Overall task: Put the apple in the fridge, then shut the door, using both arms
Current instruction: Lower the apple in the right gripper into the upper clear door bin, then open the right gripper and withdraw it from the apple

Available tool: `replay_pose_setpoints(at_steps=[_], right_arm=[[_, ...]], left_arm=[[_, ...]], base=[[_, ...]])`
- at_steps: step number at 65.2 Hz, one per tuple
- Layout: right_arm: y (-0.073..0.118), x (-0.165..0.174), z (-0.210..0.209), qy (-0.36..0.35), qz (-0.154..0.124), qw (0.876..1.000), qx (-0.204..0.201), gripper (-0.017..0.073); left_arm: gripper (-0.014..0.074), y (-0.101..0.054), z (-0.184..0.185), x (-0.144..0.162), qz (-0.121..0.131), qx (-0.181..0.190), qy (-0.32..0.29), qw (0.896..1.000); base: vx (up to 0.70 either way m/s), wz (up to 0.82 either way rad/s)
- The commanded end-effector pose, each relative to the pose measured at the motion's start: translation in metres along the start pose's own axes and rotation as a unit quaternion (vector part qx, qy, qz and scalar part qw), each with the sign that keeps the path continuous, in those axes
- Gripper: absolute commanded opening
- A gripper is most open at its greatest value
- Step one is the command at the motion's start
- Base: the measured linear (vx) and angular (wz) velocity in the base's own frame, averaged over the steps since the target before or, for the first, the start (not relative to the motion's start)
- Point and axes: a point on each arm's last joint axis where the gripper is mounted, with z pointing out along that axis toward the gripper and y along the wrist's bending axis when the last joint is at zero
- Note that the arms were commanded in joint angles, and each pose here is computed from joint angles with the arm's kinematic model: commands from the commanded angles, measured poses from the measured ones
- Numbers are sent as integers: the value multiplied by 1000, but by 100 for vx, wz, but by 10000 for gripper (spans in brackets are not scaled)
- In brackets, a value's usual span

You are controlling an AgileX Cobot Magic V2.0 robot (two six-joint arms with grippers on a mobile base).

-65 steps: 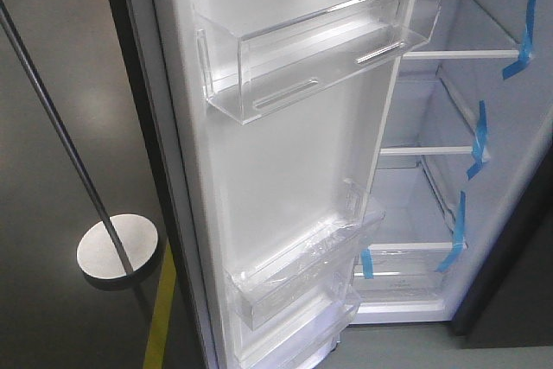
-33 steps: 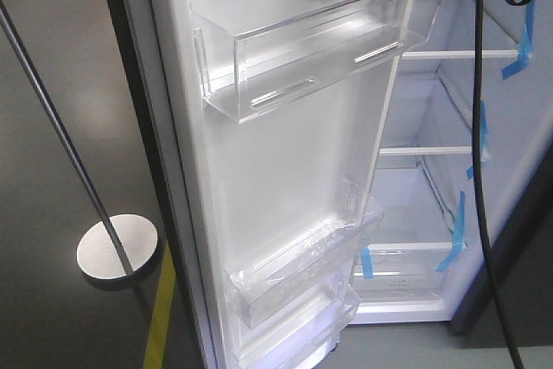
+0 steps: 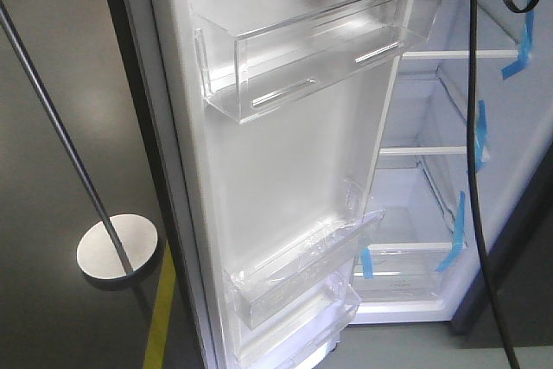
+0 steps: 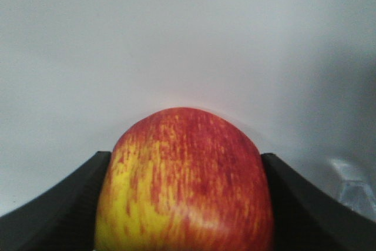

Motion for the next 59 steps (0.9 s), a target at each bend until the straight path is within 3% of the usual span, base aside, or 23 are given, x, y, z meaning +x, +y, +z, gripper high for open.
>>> replay_pose_setpoints(at_steps=[1,20,33,41,54,59], right_arm=[[3,-18,-11,-48,-1,999,21,536],[6,-27,-19,-68,-7,997,29,557],[26,-55,-55,-116,-40,992,33,517],[47,-67,-87,-133,-67,988,32,398],[73,-71,-128,-117,-126,984,40,2],[81,-71,-141,-107,-127,985,40,-14]], left_arm=[[-6,-1,-3,-12,-4,6,-50,999],[-6,-1,-3,-12,-4,6,-50,999],[-6,-1,-3,-12,-4,6,-50,999],[-6,-1,-3,-12,-4,6,-50,999],[-6,-1,-3,-12,-4,6,-50,999],[-6,-1,-3,-12,-4,6,-50,999]], base=[[0,0],[0,0],[0,0],[0,0],[0,0],[0,0]])
